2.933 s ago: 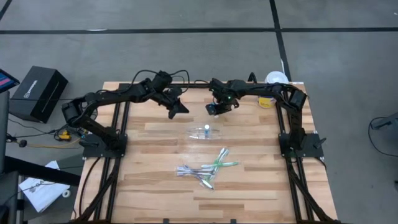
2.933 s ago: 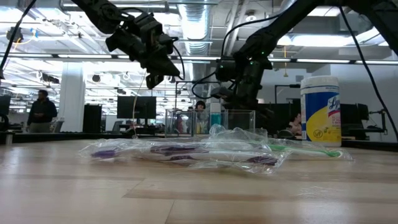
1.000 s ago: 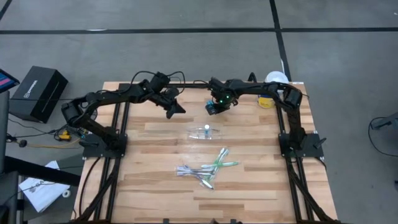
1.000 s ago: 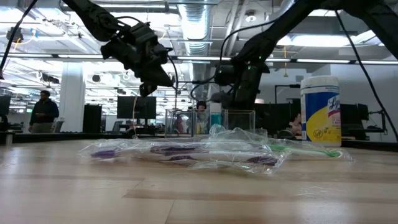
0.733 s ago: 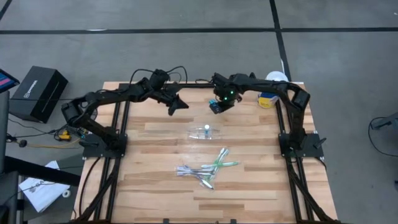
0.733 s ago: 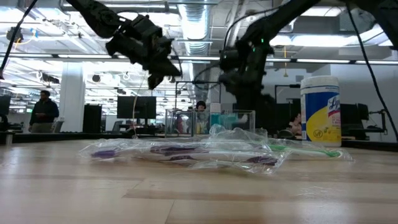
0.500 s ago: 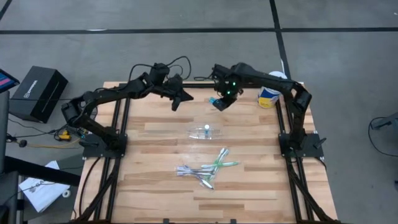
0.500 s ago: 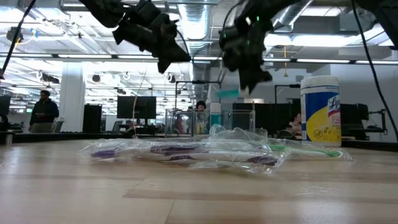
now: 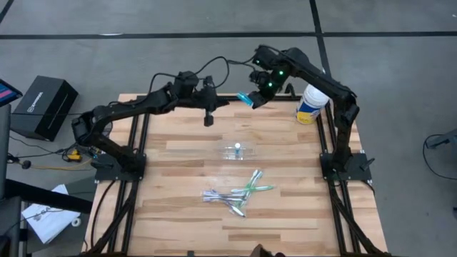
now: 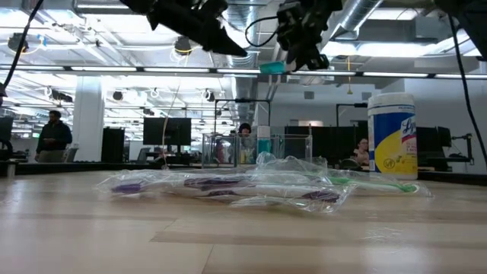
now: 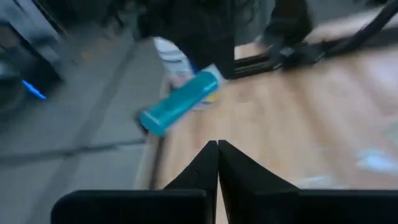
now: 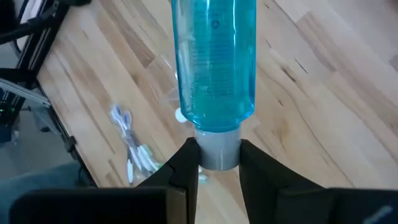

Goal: Pick & Place toothbrushing station
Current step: Put the blue mouthwash bottle into the transparent organizer

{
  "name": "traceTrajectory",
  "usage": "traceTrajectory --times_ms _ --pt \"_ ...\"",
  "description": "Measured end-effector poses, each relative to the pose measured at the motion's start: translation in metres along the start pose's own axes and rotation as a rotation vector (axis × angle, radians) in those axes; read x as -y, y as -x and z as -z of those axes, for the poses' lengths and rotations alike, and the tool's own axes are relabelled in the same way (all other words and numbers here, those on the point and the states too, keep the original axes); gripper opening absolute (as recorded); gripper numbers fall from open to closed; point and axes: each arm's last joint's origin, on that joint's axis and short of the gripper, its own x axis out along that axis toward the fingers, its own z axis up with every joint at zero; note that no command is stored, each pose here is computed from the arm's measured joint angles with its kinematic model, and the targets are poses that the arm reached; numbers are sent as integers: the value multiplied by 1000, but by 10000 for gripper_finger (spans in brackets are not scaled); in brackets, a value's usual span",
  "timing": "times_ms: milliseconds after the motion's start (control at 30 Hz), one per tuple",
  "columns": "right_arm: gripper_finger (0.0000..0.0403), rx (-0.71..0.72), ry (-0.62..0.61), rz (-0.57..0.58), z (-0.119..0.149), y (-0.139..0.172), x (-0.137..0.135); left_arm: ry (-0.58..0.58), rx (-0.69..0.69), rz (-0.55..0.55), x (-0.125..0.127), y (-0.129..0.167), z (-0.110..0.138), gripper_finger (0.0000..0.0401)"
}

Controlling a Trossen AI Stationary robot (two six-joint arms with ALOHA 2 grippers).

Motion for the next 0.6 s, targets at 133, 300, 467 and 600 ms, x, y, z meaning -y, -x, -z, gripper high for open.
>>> traceTrajectory --times_ms 133,300,467,600 --pt "79 -14 -12 3 2 2 1 -260 -88 -198 0 2 -18 32" --pt "80 -21 -10 -4 2 1 0 -306 -120 -279 -5 6 -28 91" --pt "81 -20 -10 -23 2 1 0 -224 -92 -301 -11 12 -41 158" --pt "81 -13 -19 -24 1 3 3 -216 -100 -290 -8 11 -41 197"
